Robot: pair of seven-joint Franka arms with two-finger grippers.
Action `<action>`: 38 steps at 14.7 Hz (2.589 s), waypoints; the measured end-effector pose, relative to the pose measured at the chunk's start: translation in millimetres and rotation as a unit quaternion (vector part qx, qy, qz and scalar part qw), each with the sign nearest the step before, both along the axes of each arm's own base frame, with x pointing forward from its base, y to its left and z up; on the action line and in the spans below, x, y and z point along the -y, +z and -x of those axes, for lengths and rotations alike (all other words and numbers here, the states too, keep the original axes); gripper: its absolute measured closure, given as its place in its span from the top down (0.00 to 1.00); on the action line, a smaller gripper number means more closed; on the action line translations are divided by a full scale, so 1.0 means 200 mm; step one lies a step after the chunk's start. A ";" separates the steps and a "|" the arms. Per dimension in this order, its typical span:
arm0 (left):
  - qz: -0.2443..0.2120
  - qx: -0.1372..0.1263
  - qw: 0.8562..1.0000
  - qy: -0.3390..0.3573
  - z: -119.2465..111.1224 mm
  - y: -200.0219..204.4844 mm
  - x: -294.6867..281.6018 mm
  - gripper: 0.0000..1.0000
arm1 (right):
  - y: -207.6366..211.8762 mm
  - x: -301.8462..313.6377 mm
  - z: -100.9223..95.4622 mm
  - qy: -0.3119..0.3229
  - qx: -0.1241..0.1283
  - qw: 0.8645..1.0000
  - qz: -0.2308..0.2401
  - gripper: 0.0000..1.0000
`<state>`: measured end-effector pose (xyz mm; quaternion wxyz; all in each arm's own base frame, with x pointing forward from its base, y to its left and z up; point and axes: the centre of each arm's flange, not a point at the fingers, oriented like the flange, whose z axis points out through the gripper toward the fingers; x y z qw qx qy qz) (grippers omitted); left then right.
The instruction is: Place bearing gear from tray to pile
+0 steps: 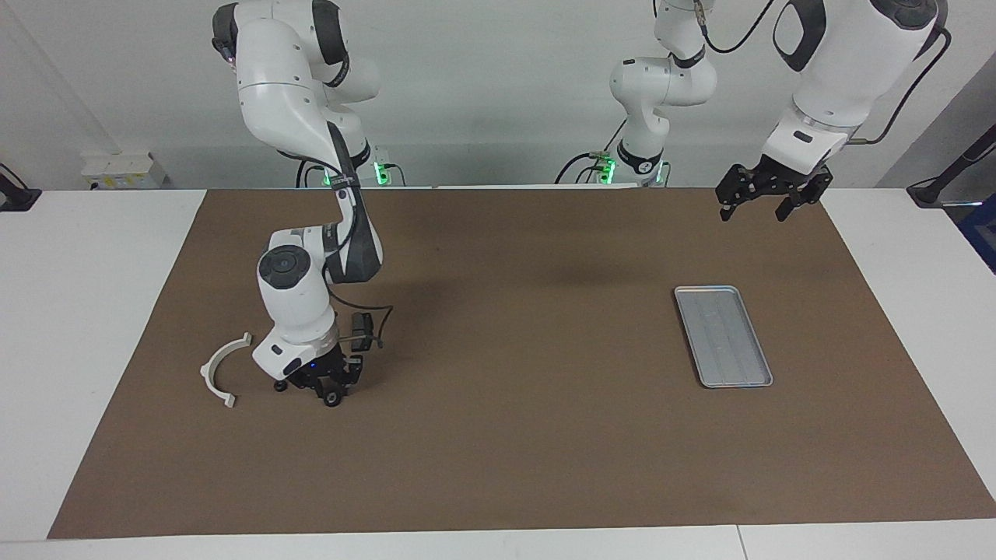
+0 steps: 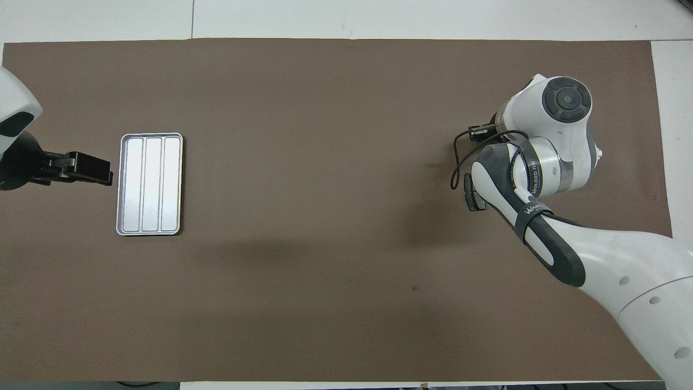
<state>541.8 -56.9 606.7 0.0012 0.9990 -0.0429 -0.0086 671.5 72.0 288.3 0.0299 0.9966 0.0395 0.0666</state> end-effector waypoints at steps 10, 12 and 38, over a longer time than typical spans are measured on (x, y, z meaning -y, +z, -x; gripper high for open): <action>0.000 0.000 1.000 0.000 0.00 0.00 0.00 1.00 | 0.16 0.01 0.01 -0.004 -0.002 1.000 0.002 1.00; 0.000 0.000 1.000 0.000 0.00 0.00 0.00 1.00 | 0.21 0.02 0.02 -0.006 0.000 1.000 0.002 1.00; 0.000 0.000 1.000 0.000 0.00 0.00 0.00 1.00 | 1.62 0.12 0.70 -0.031 -0.041 0.998 -0.046 1.00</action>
